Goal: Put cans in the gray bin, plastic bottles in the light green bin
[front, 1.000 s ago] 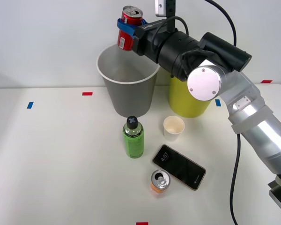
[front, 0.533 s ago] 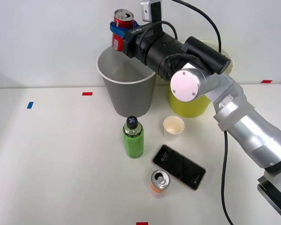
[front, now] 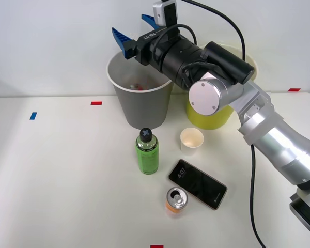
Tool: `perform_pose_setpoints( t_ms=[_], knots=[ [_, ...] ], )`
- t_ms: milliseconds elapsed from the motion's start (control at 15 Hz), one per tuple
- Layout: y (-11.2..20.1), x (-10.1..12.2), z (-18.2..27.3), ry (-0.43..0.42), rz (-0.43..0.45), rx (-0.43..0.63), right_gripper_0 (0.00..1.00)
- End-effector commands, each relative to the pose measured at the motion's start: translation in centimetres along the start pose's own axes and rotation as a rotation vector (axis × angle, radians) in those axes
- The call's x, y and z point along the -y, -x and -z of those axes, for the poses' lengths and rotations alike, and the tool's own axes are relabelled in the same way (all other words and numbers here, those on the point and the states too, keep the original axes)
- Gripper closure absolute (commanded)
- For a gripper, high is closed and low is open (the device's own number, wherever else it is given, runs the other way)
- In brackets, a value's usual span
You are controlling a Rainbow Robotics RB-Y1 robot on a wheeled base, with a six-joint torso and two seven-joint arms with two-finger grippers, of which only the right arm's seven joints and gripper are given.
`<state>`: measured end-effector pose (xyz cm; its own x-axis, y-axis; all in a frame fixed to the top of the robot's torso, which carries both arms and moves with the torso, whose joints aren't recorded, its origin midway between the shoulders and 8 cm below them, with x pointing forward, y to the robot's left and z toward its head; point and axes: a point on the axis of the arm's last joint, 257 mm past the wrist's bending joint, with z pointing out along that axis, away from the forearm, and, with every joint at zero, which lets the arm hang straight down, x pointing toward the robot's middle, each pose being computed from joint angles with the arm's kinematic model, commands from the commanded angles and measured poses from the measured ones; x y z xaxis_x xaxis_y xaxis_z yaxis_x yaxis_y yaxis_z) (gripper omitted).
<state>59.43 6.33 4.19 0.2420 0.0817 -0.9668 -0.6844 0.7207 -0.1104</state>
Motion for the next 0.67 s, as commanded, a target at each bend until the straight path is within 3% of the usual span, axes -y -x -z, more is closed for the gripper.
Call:
perform_pose_setpoints(
  t_ms=[67,267,667],
  knots=[
    [0.0,0.3,1.4,0.004,0.026,-0.001,0.00],
    [0.2,0.4,5.0,0.020,0.061,0.003,0.00],
    [0.0,1.0,14.7,0.004,0.046,-0.006,0.00]
  ],
)
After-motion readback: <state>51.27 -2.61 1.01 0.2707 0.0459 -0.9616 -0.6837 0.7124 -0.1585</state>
